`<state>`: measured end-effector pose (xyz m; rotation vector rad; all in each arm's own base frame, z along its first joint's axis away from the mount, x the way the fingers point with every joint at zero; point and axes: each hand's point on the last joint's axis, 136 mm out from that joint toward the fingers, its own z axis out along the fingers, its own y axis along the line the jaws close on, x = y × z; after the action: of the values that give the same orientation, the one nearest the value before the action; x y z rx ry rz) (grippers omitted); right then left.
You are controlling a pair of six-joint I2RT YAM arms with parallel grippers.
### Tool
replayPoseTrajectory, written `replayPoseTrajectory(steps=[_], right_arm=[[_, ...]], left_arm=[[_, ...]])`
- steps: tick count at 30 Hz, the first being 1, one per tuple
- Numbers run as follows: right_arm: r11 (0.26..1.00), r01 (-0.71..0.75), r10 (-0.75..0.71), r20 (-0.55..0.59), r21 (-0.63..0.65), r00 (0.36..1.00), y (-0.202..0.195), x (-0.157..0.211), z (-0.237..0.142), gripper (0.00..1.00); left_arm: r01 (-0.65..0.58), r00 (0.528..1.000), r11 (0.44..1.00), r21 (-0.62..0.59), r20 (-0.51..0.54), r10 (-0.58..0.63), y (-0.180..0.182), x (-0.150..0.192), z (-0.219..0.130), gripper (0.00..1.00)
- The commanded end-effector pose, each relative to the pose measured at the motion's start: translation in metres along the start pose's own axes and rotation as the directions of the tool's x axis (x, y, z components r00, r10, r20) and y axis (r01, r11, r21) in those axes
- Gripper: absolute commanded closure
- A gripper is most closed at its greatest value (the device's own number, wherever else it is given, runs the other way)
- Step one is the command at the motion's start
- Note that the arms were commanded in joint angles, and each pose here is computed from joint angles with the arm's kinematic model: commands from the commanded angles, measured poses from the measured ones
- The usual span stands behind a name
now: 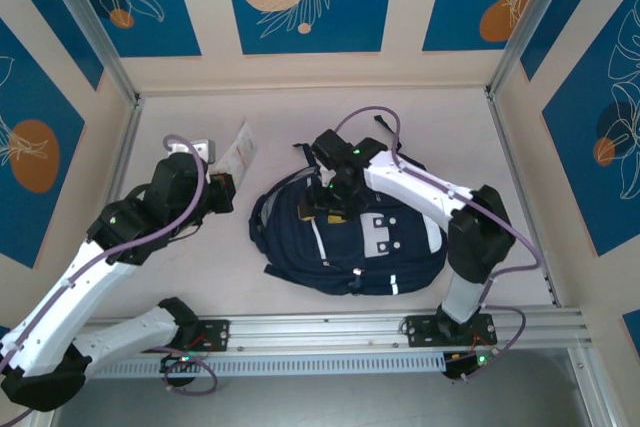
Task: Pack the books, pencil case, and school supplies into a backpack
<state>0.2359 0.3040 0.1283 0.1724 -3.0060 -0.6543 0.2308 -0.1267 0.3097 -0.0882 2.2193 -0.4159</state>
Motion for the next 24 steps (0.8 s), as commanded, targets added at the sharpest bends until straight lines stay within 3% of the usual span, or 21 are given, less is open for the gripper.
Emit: replayPoseTrajectory(steps=[1,7,11,14,20,21,24], right_arm=[[0.999,-0.011,0.010,-0.028,-0.042,1.000,0.019,-0.007,0.006,0.37],[0.997,0.047,-0.045,-0.029,0.064,0.999,0.029,-0.016,0.016,0.44],[0.927,0.114,-0.113,-0.025,0.356,0.993,0.004,-0.016,0.021,0.35],[0.861,0.156,-0.146,-0.058,0.483,0.988,-0.005,-0.010,0.026,0.32],[0.836,0.190,-0.171,-0.084,0.515,0.982,0.000,0.004,0.043,0.32],[0.824,0.195,-0.177,-0.085,0.532,0.981,-0.002,0.004,0.045,0.33],[0.787,0.187,-0.174,-0.079,0.587,0.981,-0.012,0.002,0.046,0.50]], left_arm=[[0.009,1.000,1.000,-0.025,0.008,-0.009,0.010,0.003,-0.003,1.00],[0.003,1.000,1.000,-0.031,0.020,-0.003,0.013,0.002,-0.006,1.00],[0.000,0.999,0.999,-0.044,0.035,0.001,0.018,0.002,-0.010,1.00],[-0.002,0.999,0.999,-0.052,0.038,0.004,0.021,0.003,-0.011,1.00],[0.001,0.999,0.998,-0.059,0.048,0.002,0.025,0.004,-0.015,1.00],[0.001,0.999,0.998,-0.060,0.048,0.002,0.026,0.004,-0.015,1.00],[0.005,0.999,0.998,-0.060,0.048,-0.003,0.027,0.006,-0.016,1.00]])
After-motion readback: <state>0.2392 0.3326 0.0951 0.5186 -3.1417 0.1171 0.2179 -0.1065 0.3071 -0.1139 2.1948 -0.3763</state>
